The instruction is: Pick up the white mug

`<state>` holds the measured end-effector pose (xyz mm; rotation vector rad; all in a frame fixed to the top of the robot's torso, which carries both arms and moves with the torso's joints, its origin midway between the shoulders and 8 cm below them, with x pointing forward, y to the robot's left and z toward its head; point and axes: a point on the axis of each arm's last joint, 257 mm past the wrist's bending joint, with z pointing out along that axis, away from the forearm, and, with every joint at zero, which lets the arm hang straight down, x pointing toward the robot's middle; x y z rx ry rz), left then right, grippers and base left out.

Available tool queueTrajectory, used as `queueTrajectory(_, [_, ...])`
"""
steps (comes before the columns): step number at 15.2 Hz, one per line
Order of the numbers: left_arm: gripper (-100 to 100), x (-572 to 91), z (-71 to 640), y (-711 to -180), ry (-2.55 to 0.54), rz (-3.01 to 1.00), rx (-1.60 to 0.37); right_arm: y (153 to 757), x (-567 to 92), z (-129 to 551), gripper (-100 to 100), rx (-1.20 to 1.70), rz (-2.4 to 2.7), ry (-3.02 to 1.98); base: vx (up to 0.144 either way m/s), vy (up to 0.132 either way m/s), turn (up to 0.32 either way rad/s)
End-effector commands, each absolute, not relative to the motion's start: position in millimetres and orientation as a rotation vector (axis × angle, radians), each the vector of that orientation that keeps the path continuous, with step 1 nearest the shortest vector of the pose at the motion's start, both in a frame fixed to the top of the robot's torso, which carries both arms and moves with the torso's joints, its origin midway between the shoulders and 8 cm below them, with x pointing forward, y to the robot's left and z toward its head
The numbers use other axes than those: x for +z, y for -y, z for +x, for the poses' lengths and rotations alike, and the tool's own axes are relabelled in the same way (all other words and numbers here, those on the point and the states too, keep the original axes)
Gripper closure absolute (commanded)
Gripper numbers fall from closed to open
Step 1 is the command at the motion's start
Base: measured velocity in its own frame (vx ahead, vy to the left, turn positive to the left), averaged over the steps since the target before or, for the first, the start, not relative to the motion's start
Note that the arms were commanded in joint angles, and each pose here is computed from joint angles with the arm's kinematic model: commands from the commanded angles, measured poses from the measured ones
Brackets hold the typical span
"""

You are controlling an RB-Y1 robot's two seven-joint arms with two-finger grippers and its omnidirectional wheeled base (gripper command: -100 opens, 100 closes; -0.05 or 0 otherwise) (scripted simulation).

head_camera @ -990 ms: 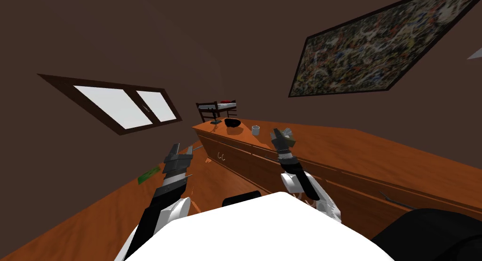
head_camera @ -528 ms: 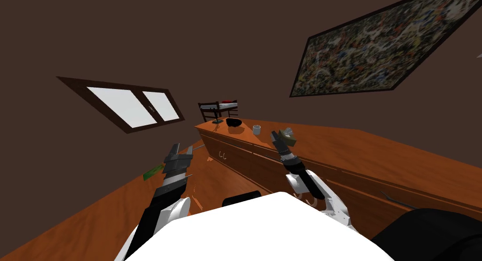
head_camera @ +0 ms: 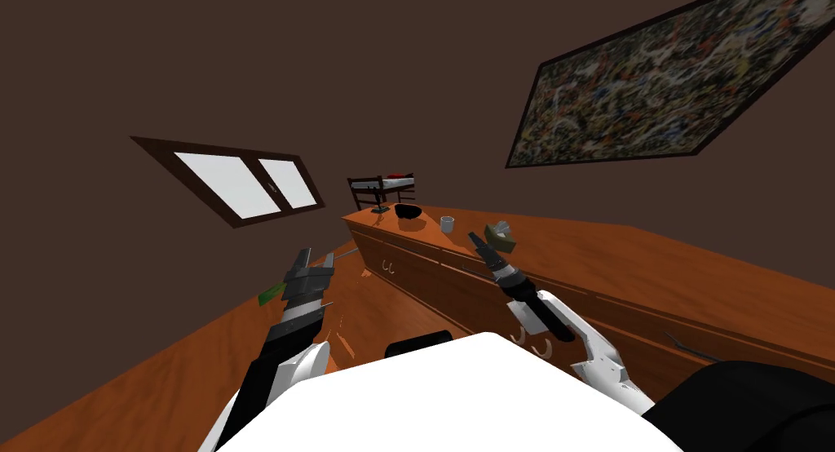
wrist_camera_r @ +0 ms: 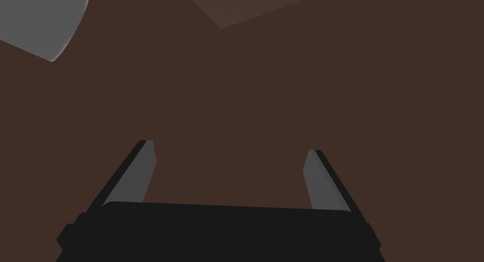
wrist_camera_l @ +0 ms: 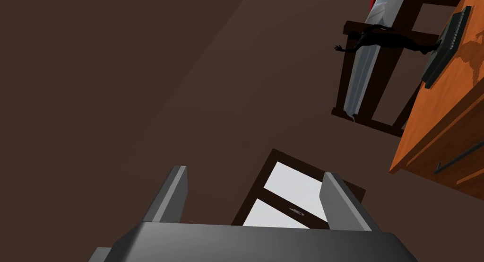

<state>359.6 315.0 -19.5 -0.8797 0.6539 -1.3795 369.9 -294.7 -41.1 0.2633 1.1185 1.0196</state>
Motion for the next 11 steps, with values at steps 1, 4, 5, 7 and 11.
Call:
queueTrajectory(1, [0,-19,360,-315,-0.654,-0.88,-1.38,298,-47,370,-100,1.0,0.219,-1.162,-0.027,0.014,0.053])
queueTrajectory(4, [0,-19,360,-315,-0.654,-0.88,-1.38,303,-56,371,-100,0.971,0.163,-1.219,-0.021,0.01,0.048])
queueTrajectory(5, [0,-19,360,-315,-0.654,-0.88,-1.379,302,-56,371,-100,0.969,0.151,-1.228,-0.018,0.011,0.019])
queueTrajectory(7, [0,-19,360,-315,-0.654,-0.88,-1.38,309,-64,371,-100,0.94,0.107,-1.275,-0.018,0.017,0.064])
queueTrajectory(11, [0,-19,360,-315,-0.654,-0.88,-1.379,316,-71,372,-100,0.903,0.027,-1.346,-0.012,0.014,0.05])
